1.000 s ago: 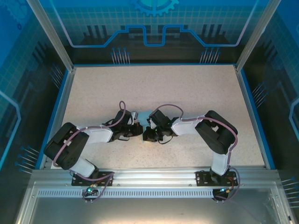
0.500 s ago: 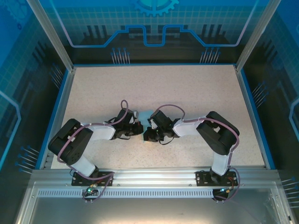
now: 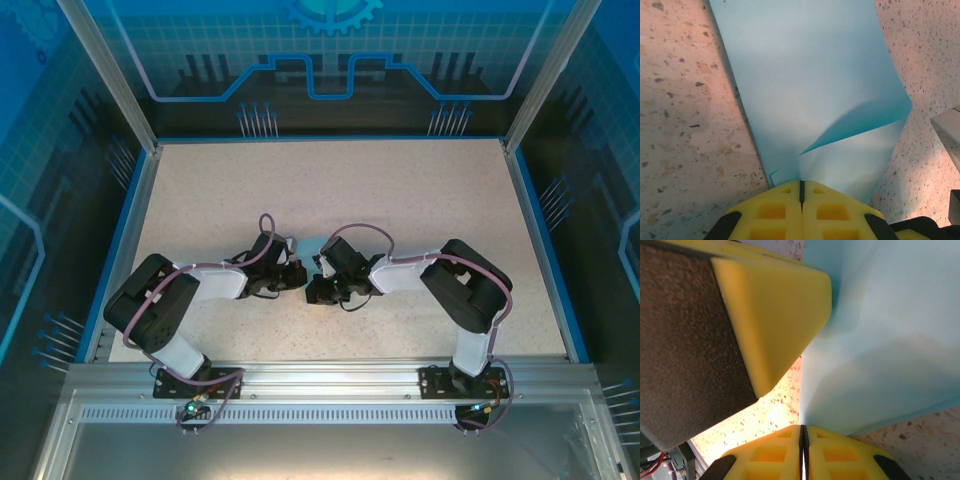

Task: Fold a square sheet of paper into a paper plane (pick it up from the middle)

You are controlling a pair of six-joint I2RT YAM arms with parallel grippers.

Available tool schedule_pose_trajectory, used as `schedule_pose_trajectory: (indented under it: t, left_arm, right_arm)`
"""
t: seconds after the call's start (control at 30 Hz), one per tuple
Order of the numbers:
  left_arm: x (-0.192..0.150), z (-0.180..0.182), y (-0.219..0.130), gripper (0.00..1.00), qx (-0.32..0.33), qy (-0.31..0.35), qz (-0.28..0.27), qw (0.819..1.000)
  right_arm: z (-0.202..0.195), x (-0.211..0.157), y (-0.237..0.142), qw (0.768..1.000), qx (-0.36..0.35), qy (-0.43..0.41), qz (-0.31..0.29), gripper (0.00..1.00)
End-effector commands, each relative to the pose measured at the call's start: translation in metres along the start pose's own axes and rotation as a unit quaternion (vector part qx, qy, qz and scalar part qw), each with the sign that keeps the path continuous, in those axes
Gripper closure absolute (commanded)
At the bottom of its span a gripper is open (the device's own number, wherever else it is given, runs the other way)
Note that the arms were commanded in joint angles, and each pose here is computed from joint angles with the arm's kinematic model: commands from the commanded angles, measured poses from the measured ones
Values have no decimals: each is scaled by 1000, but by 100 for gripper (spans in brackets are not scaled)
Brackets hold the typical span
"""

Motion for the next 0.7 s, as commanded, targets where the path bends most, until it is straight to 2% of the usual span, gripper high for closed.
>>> schedule_pose_trajectory:
  t: [0.0,0.27,0.53,0.67]
  left_arm:
    - [-7,7,5,100,32,-2,23,999]
    - [-7,8,5,100,33,-4,22,999]
    - [-7,8,5,100,33,-6,23,999]
    - [-6,7,4,100,33,-5,22,999]
  right_arm:
    - [-2,-8,2,1000,-14,-10,20,91]
    - [11,-9,-2,999,23,-38,16,91]
    - [-9,-10,9,999,-22,-3,33,91]
    - [4,-3,-12,1000,-2,-21,-2,92]
Point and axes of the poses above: each hand's point on the last joint's axis, 136 mm out from that joint toward the fingers, its own y axis out along the fingers, its own z axis along the line the jaws close on, x = y × z, the point moved 8 cm from there along -y, back along the fingers, and after that the axes turned 10 degrees about y, right-handed, at the moved point
